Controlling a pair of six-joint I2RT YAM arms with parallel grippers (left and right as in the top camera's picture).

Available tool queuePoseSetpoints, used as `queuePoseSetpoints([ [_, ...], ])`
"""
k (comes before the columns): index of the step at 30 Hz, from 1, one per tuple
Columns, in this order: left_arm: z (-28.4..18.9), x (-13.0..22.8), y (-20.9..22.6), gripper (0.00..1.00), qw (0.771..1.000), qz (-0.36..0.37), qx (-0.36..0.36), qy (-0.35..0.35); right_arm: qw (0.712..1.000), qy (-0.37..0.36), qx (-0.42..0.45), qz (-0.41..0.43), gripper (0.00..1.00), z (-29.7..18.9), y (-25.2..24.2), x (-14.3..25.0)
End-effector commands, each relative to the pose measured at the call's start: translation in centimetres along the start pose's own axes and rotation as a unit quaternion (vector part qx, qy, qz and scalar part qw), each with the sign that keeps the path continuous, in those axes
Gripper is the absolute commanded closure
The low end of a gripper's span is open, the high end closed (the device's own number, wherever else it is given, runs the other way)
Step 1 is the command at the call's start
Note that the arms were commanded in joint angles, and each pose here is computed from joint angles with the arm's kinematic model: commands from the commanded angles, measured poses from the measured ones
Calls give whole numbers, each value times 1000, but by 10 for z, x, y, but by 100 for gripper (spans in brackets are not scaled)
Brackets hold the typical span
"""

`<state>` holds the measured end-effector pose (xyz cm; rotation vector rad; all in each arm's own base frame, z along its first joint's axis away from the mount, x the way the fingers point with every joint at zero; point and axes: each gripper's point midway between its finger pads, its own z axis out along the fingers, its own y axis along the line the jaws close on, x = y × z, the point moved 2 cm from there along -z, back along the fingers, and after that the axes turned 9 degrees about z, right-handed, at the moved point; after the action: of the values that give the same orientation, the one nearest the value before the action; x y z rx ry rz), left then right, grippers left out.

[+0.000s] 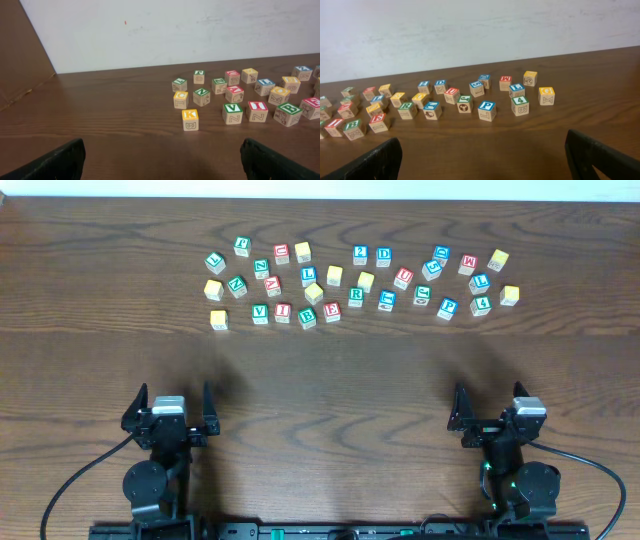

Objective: Spell out NEURIPS

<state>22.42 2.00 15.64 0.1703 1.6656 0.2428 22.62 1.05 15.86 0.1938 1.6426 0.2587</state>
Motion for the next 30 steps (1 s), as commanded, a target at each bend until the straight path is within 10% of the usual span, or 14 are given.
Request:
queuePoseSetpoints([
  [1, 1, 14, -2, 2, 1000, 2, 3, 22, 1000, -3, 7, 2, 1, 0, -3, 0],
  [30, 0, 10, -1, 2, 1000, -19, 2, 21, 999, -16, -29, 2, 1, -2, 10, -11],
])
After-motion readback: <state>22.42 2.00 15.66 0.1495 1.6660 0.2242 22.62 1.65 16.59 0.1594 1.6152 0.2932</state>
